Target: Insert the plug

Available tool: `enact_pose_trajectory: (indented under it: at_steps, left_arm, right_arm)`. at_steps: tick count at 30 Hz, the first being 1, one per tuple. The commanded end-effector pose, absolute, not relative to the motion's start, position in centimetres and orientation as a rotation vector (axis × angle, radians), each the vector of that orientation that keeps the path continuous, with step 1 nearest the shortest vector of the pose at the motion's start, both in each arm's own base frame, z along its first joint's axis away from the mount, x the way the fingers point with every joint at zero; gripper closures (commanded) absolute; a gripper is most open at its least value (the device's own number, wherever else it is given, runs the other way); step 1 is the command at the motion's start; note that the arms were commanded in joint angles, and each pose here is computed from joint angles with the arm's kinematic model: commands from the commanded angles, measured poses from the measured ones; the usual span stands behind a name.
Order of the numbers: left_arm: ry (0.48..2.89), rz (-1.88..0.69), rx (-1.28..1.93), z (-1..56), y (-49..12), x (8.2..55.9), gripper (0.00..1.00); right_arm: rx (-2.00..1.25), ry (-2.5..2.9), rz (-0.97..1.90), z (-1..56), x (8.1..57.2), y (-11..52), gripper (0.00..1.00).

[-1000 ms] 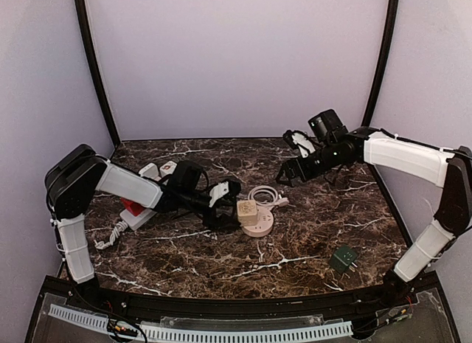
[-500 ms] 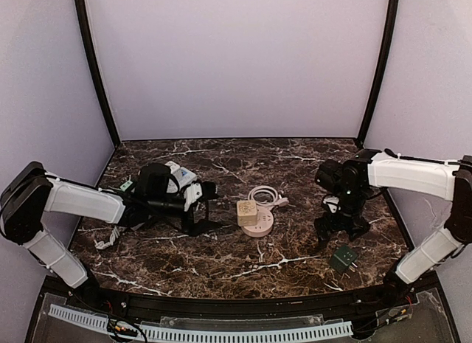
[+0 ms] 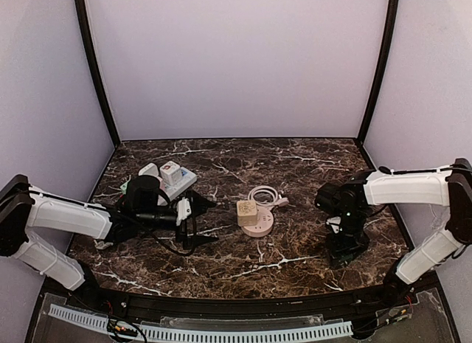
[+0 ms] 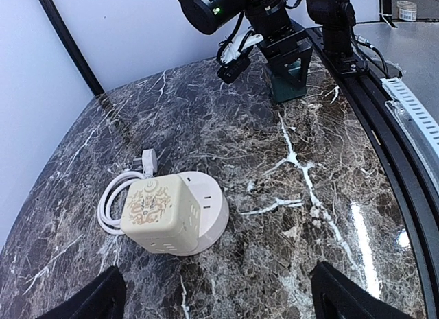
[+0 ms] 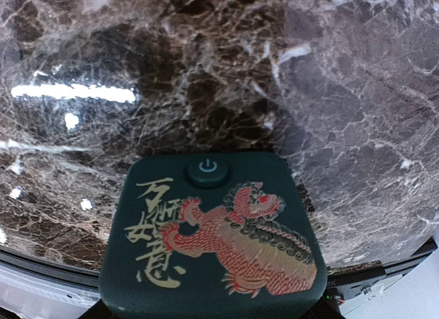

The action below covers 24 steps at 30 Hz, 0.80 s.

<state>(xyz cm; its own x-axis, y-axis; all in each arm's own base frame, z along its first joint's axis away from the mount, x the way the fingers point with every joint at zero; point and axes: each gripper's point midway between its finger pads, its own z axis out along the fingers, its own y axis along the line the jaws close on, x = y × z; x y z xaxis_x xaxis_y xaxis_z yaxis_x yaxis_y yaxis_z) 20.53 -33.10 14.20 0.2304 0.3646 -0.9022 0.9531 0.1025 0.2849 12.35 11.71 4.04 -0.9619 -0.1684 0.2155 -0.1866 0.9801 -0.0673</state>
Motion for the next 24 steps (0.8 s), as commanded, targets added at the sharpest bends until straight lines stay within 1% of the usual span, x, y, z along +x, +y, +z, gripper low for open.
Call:
enact_pose_trajectory:
  at_steps: [1, 2, 3, 4, 6, 8, 9, 12, 14, 16, 19, 21, 23, 24]
  left_arm:
    - [1.287, -0.677, 1.448, 15.0, -32.9, 20.2, 0.05]
    - [1.292, -0.675, 1.445, 15.0, -32.8, 20.2, 0.05]
    - [1.302, -0.676, 1.438, 15.1, -32.7, 20.2, 0.06]
    - [1.307, -0.679, 1.436, 15.1, -32.7, 20.2, 0.06]
    - [1.317, -0.691, 1.431, 15.1, -32.6, 20.1, 0.07]
    - [1.308, -0.703, 1.428, 15.6, -32.7, 19.9, 0.09]
    - [1.299, -0.709, 1.436, 15.8, -32.8, 19.8, 0.09]
    - [1.204, -0.655, 1.559, 15.8, -32.8, 19.1, 0.10]
    - [1.152, -0.601, 1.634, 16.1, -32.8, 19.3, 0.10]
    - [1.142, -0.597, 1.670, 17.2, -32.9, 19.8, 0.11]
    - [1.122, -0.657, 1.662, 20.1, -33.4, 20.1, 0.11]
    - [1.098, -0.712, 1.635, 22.6, -33.7, 20.2, 0.10]
    - [1.073, -0.786, 1.587, 25.9, -34.3, 20.1, 0.10]
    - [1.091, -0.849, 1.563, 26.7, -34.5, 19.9, 0.10]
  right_arm:
    - [0.328, -3.000, 0.084, 3.5, 13.9, 12.7, 0.74]
    - [0.344, -3.004, 0.068, 3.7, 14.1, 13.0, 0.88]
    - [0.373, -3.011, 0.037, 4.0, 14.3, 13.5, 0.96]
    - [0.424, -3.023, -0.024, 4.6, 14.7, 14.5, 1.00]
    - [0.600, -3.061, -0.241, 6.7, 15.8, 17.7, 1.00]
    - [0.853, -3.105, -0.552, 10.5, 17.2, 22.1, 1.00]
    - [1.025, -3.127, -0.777, 13.3, 18.1, 24.9, 1.00]
    - [1.620, -2.989, -1.445, 22.0, 18.0, 30.4, 1.00]
    - [2.030, -2.813, -1.743, 26.2, 17.4, 32.0, 1.00]
    - [2.408, -2.582, -1.912, 29.0, 16.8, 33.1, 1.00]
    - [2.832, -2.181, -2.030, 32.0, 16.1, 34.8, 1.00]
    - [2.977, -1.978, -2.057, 33.0, 16.4, 36.0, 1.00]
    - [3.058, -1.849, -2.082, 33.8, 17.0, 36.8, 1.00]
    - [3.087, -1.808, -2.086, 33.9, 17.3, 37.1, 1.00]
